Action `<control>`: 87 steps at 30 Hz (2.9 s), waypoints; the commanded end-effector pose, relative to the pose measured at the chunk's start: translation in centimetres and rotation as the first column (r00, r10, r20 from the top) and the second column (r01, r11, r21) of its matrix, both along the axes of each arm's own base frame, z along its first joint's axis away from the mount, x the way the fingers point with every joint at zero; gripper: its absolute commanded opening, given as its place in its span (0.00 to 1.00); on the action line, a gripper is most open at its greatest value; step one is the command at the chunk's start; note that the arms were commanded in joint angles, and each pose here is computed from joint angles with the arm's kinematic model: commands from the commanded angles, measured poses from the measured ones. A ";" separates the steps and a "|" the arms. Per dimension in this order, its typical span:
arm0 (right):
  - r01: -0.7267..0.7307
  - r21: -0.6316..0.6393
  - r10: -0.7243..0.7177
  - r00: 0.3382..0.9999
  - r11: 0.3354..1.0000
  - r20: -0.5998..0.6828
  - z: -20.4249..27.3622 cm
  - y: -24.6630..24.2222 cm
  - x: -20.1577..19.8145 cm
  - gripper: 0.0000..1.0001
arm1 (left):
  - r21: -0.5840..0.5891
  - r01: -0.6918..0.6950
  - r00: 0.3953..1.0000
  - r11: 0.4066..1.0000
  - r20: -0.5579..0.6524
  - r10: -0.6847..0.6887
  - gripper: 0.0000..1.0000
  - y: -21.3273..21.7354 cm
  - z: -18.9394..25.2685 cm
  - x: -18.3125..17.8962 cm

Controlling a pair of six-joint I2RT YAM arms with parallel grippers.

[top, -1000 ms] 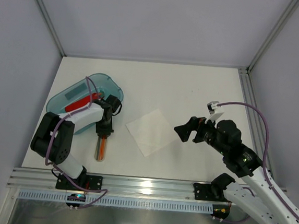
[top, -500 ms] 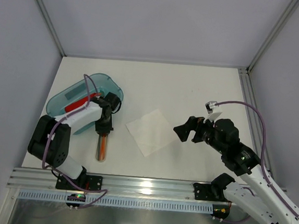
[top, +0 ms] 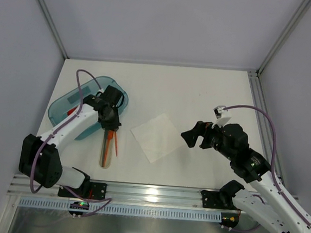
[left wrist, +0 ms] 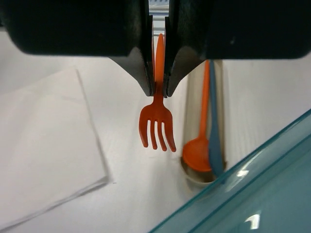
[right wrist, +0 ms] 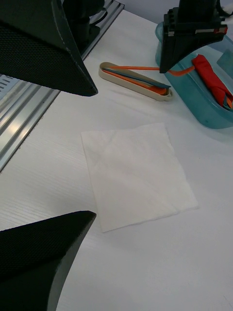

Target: Place the utensils on the paper napkin and roll it up

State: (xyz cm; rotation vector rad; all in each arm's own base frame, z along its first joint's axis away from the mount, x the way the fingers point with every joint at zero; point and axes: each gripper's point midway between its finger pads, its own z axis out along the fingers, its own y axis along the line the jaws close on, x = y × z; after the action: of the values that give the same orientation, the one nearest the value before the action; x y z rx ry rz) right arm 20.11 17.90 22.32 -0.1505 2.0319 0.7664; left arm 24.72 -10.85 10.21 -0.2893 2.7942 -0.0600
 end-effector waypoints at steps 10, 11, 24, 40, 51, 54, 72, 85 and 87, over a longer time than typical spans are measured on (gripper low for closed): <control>0.076 0.005 -0.076 0.997 0.997 0.023 1.6 -1.1 0.6 1.00 | -0.286 0.266 0.964 0.921 0.088 -0.251 0.00 -18.8 1.8 6.5; 0.078 0.001 -0.078 0.997 0.997 0.022 1.6 -1.2 0.6 1.00 | -0.292 0.276 0.961 0.916 0.068 -0.268 0.00 -19.7 1.5 6.6; 0.095 -0.060 -0.093 0.995 0.994 0.045 1.7 -2.0 0.9 1.00 | -0.292 0.275 0.960 0.916 0.030 -0.279 0.00 -25.4 -3.0 9.8; 0.104 -0.080 -0.101 0.994 0.991 0.039 1.0 -2.2 1.1 1.00 | -0.206 0.243 0.969 0.948 -0.002 -0.248 0.00 -23.9 -5.7 10.4; 0.108 -0.080 -0.106 0.994 0.991 0.039 1.0 -2.4 1.0 1.00 | -0.192 0.222 0.972 0.956 -0.029 -0.232 0.16 -23.5 -6.5 10.2; 0.110 -0.074 -0.107 0.993 0.991 0.041 1.1 -2.4 0.9 1.00 | -0.197 0.222 0.972 0.955 -0.027 -0.232 0.18 -23.5 -6.1 10.2; 0.098 -0.053 -0.097 0.995 0.994 0.028 1.0 -2.3 0.3 1.00 | 0.024 0.274 0.950 0.961 0.149 -0.275 0.26 -16.1 6.2 8.9; 0.069 -0.027 -0.068 0.997 0.997 0.044 0.8 -2.0 -0.2 1.00 | 0.141 0.017 1.000 0.990 -0.026 -0.013 0.26 0.7 0.1 0.4; 0.070 -0.037 -0.068 0.996 0.997 0.050 0.9 -2.3 -0.3 1.00 | 0.138 0.007 0.999 0.990 -0.042 -0.002 0.25 1.2 -0.7 -0.1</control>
State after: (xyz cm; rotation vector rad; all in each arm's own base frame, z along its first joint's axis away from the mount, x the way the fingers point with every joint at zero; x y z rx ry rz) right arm 19.76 15.50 22.49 -0.1126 2.0271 0.6573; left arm 24.42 -10.15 9.41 -0.2329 2.8505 0.1519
